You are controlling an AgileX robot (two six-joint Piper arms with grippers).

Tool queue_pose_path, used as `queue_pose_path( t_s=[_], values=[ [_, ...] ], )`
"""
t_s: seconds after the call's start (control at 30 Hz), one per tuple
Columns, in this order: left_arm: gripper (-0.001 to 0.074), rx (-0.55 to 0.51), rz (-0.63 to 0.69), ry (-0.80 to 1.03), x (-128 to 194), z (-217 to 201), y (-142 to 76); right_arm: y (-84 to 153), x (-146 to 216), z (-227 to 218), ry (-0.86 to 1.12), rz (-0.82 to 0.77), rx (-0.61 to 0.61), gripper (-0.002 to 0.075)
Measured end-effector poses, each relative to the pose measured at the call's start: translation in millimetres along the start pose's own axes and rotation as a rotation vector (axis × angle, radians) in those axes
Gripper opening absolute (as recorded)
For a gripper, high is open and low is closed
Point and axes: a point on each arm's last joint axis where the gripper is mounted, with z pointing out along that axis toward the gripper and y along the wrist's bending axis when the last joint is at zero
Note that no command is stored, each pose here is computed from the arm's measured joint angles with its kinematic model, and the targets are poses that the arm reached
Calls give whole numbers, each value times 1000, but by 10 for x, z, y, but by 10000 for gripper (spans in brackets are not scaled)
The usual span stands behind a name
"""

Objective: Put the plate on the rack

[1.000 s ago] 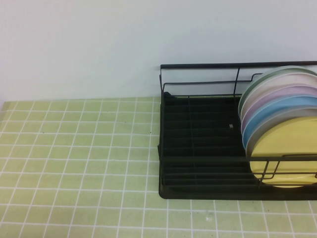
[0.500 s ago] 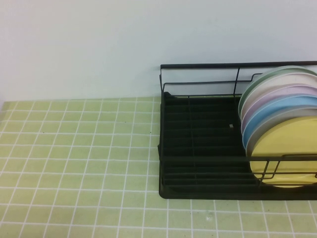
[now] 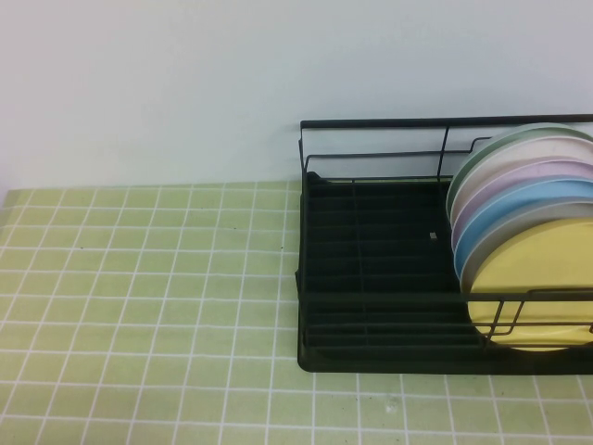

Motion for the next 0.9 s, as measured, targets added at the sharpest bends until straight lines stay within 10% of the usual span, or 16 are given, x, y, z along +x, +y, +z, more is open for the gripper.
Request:
queue_pose_path(
  t_s=[0.9],
  values=[
    [0, 0, 0, 0, 0, 0, 0, 34, 207, -3, 167, 31, -46, 0]
  ],
)
